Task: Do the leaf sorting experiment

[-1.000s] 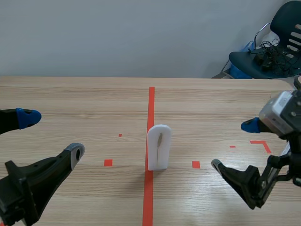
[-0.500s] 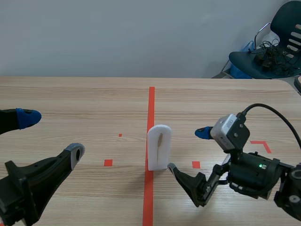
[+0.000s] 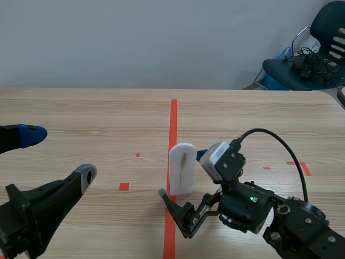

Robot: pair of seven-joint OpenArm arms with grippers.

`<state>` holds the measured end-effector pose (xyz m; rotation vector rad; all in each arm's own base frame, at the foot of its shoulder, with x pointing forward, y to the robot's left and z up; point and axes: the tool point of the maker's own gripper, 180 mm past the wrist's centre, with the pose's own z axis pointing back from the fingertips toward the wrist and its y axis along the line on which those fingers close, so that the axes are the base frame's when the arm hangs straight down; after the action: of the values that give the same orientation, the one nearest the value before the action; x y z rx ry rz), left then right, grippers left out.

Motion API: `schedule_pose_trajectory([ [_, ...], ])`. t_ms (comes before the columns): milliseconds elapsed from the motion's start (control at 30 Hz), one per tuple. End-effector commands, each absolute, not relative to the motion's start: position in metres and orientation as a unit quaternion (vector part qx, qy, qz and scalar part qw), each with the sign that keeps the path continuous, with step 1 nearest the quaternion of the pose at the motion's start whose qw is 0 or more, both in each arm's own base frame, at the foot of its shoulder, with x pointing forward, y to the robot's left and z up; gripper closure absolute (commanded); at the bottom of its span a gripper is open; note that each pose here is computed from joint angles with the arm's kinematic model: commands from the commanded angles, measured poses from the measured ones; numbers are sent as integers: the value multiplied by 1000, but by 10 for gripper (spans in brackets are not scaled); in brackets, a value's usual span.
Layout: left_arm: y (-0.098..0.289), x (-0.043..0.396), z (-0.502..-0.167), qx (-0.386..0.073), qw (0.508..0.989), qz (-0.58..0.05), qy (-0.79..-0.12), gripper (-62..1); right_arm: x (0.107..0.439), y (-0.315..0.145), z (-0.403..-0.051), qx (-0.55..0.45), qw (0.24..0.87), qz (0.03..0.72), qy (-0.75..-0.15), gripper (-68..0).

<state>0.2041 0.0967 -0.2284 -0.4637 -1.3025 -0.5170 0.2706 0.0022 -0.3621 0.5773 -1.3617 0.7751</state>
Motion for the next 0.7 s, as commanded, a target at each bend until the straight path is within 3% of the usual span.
schedule_pose_trajectory([
  [0,96,206,-222,-215,732,-231,-603,-623,280,0,-351,254,659,343,-619,-512],
  [100,96,206,-222,-215,732,-231,-603,-623,280,1,-352,253,662,343,-617,-335],
  [167,96,206,-222,-215,732,-231,-603,-623,280,1,-354,252,665,344,-614,-270],
  [367,96,206,-222,-215,732,-231,-603,-623,280,0,-354,252,665,344,-614,-154],
  [567,96,206,-222,-215,732,-231,-603,-623,279,-1,-355,250,666,346,-612,-77],
  [667,96,206,-222,-215,732,-231,-603,-623,280,-5,-340,259,639,339,-640,-74],
])
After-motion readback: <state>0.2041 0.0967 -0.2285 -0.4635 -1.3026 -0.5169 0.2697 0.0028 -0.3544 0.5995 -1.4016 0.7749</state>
